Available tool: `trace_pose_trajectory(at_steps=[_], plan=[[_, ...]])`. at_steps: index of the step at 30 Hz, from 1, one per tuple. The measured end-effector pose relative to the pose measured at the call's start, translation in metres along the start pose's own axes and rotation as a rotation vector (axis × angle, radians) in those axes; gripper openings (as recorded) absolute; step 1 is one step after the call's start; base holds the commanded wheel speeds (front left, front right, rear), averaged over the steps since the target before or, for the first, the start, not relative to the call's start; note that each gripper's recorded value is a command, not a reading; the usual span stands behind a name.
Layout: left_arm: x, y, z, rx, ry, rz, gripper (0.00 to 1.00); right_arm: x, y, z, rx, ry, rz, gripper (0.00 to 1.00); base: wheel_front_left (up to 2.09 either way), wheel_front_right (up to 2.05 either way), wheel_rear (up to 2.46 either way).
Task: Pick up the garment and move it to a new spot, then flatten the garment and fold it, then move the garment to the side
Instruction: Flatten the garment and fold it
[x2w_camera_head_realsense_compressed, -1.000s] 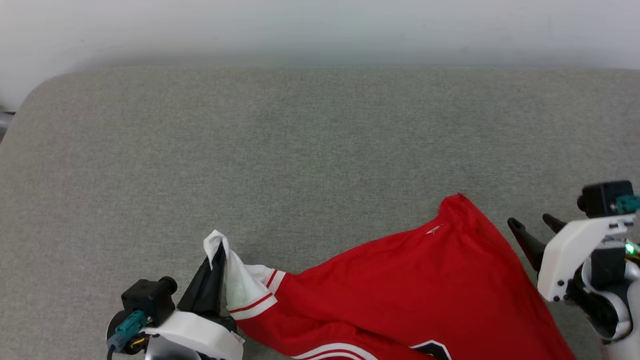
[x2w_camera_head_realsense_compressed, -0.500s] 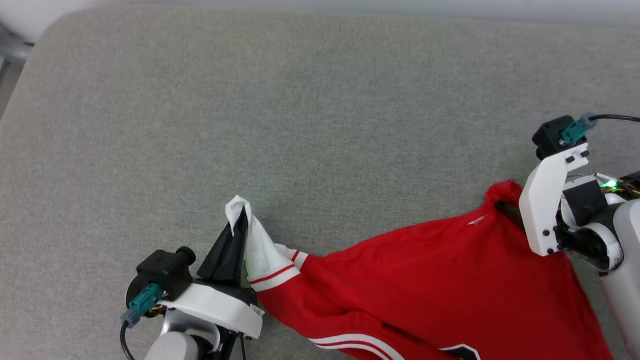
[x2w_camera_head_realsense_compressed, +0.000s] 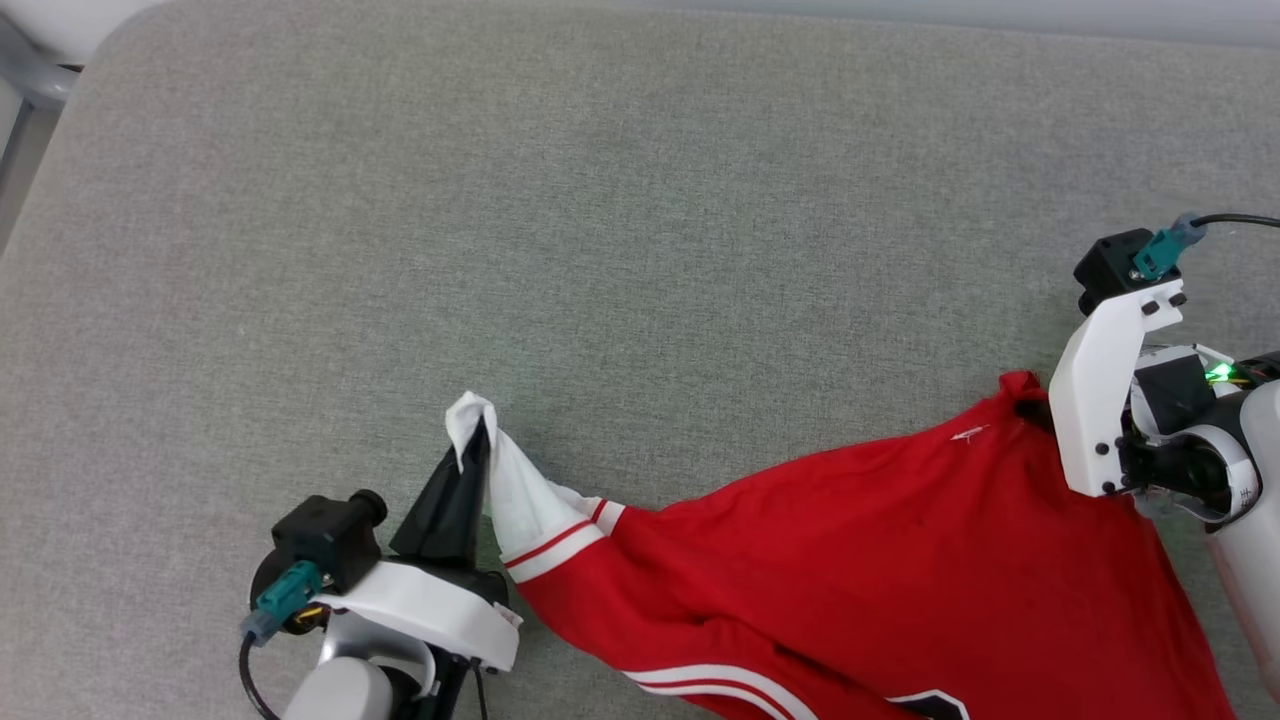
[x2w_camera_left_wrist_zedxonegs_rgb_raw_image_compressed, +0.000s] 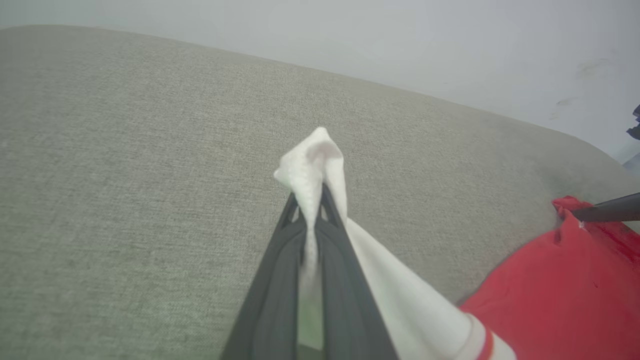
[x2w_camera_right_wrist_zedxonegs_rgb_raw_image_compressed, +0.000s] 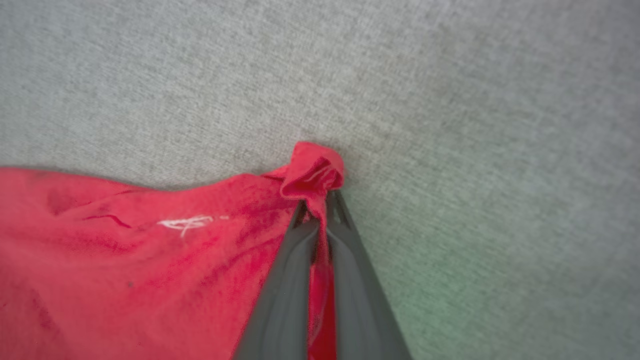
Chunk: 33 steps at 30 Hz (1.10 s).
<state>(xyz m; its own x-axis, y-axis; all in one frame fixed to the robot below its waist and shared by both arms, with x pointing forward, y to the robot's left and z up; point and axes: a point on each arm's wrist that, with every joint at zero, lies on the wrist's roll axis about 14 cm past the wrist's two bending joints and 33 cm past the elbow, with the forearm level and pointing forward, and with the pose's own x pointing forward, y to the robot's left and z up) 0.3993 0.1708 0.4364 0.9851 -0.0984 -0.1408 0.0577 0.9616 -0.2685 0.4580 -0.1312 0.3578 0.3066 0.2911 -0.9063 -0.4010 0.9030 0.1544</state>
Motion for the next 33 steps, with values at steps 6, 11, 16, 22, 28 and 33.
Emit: trace_pose_trajectory(at_steps=[6,11,16,22,28,33], plan=[[0.010,0.008,0.017,0.036,-0.026,0.004,0.00,-0.015,-0.004,0.022,0.024,-0.133,-0.008,0.00,0.00,0.00,0.00],[0.033,0.008,0.055,0.084,-0.100,-0.026,0.00,-0.045,-0.027,0.054,0.038,-0.299,-0.086,0.00,0.00,0.00,0.00],[0.064,0.001,0.108,0.146,-0.197,-0.077,0.00,-0.087,-0.047,0.092,0.041,-0.491,-0.176,0.00,0.00,0.00,0.00],[0.100,-0.018,0.173,0.200,-0.299,-0.135,0.00,-0.149,-0.065,0.138,0.035,-0.722,-0.275,0.00,0.00,0.00,0.00],[0.130,-0.036,0.238,0.215,-0.398,-0.149,0.00,-0.214,-0.082,0.177,0.024,-0.935,-0.377,0.00,0.00,0.00,0.00],[0.151,-0.036,0.287,0.230,-0.475,-0.116,0.00,-0.259,-0.086,0.212,-0.013,-1.097,-0.441,0.00,0.00,0.00,0.00]])
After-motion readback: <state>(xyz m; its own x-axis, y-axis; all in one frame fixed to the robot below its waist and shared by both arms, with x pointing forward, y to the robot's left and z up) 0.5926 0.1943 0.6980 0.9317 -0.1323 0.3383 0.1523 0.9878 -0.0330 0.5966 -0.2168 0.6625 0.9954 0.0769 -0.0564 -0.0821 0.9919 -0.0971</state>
